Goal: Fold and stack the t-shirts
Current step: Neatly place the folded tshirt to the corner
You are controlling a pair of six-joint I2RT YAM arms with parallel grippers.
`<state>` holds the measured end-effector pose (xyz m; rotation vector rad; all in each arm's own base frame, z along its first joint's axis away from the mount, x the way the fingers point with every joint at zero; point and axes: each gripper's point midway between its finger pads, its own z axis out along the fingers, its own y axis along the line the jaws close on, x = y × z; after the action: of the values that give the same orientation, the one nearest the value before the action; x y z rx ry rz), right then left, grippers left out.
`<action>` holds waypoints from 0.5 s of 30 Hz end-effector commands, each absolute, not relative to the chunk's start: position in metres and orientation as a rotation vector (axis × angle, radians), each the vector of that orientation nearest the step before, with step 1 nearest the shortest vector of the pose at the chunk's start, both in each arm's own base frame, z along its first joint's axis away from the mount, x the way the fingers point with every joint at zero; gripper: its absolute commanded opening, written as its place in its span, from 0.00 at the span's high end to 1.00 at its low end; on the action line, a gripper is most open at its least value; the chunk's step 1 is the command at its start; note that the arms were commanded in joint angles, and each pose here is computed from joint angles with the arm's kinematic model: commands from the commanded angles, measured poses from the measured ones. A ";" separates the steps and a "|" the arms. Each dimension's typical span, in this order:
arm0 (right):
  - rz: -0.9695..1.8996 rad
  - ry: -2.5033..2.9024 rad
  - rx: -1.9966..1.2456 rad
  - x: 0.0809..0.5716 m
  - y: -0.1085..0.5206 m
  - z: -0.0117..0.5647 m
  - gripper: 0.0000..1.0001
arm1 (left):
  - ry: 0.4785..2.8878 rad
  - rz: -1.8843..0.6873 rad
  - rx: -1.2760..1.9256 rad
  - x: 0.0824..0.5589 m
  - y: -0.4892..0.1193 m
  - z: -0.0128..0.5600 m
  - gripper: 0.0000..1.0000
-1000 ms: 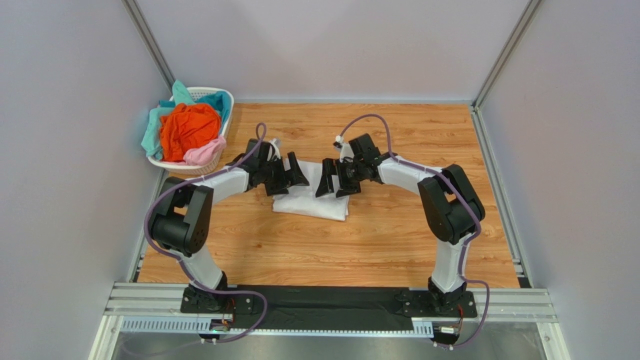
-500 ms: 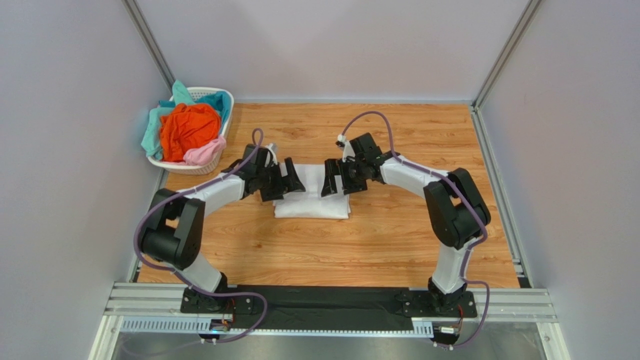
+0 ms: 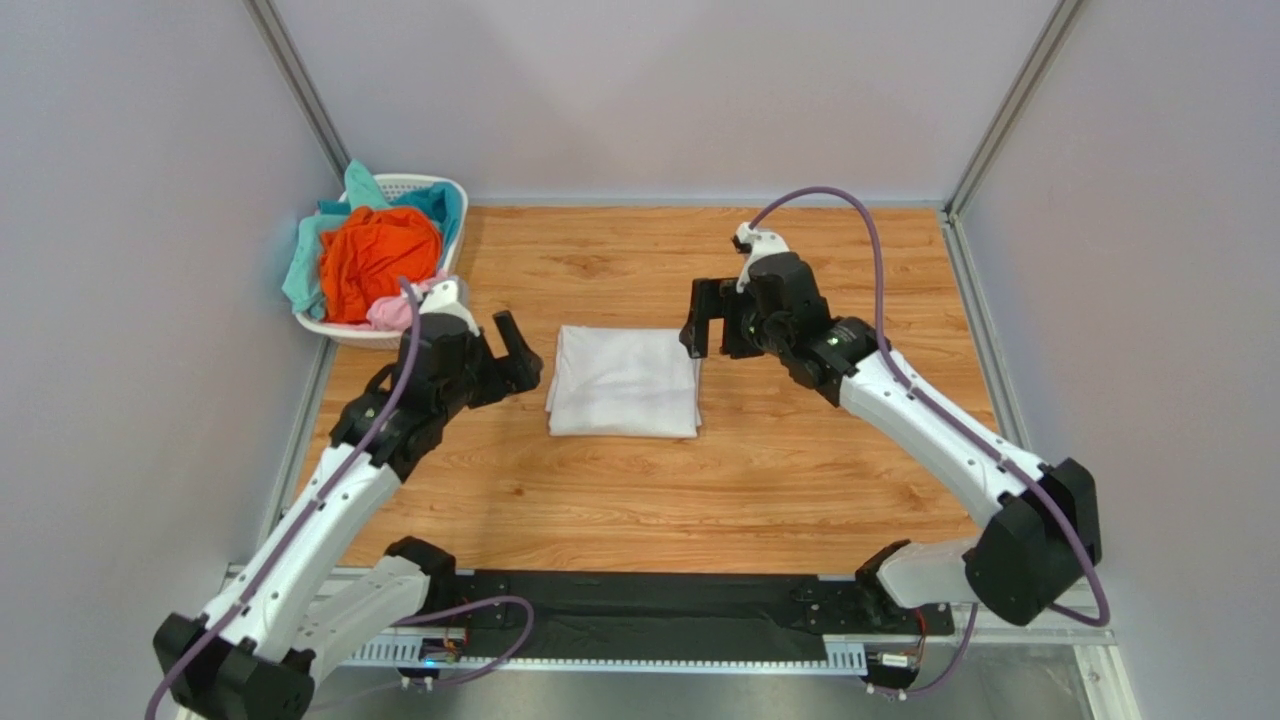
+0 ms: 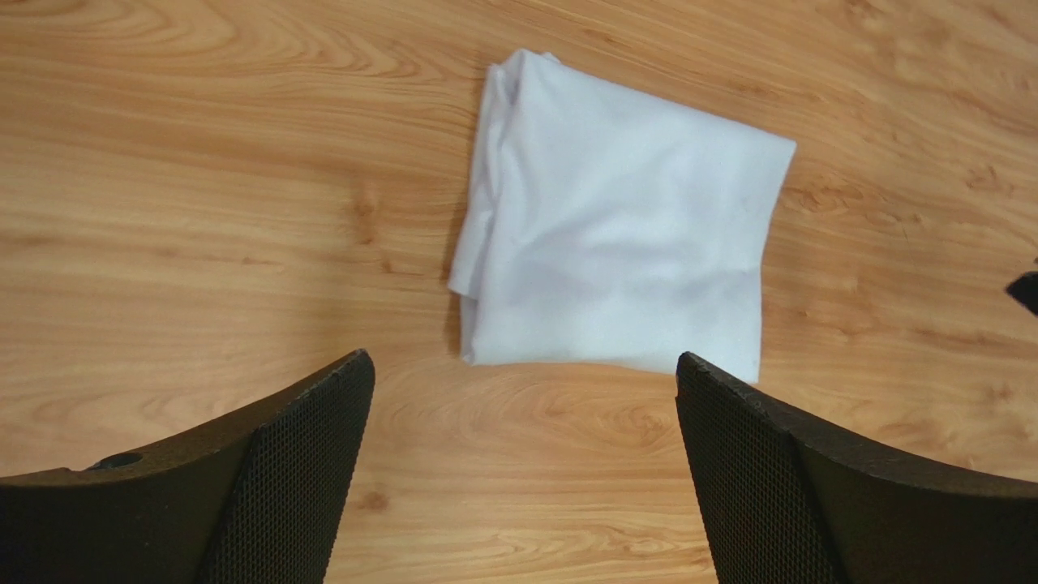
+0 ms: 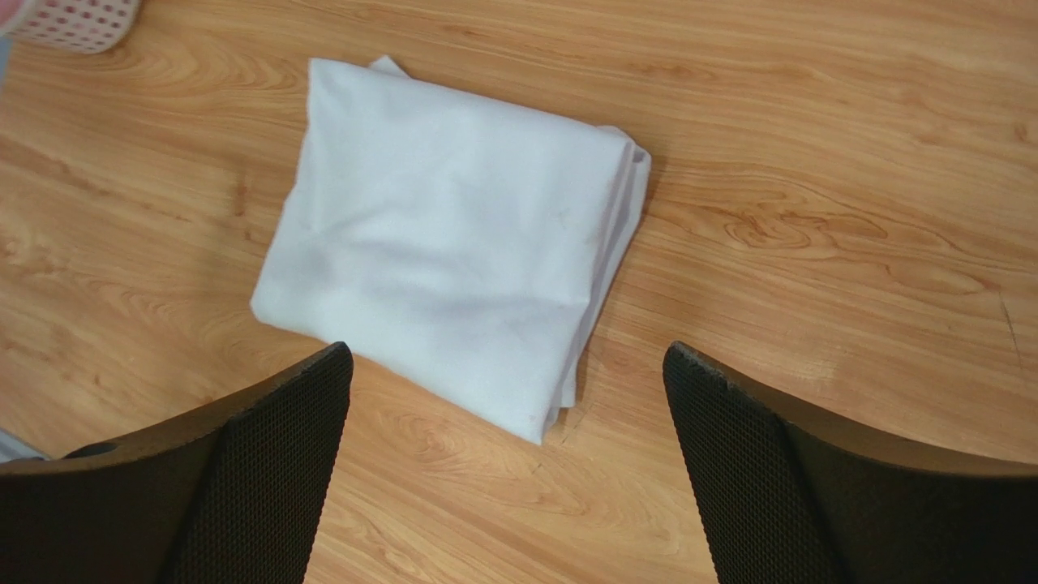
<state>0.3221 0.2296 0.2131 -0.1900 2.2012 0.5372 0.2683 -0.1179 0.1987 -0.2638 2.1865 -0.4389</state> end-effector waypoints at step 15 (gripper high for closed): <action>0.446 2.644 -0.103 0.349 0.260 0.063 0.30 | 2.282 -0.130 -0.484 0.209 -0.052 0.190 0.00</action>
<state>0.3370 0.2464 0.0545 -0.1205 2.6694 0.3974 0.2120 -0.0571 0.1822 -0.4696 2.2799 -0.1589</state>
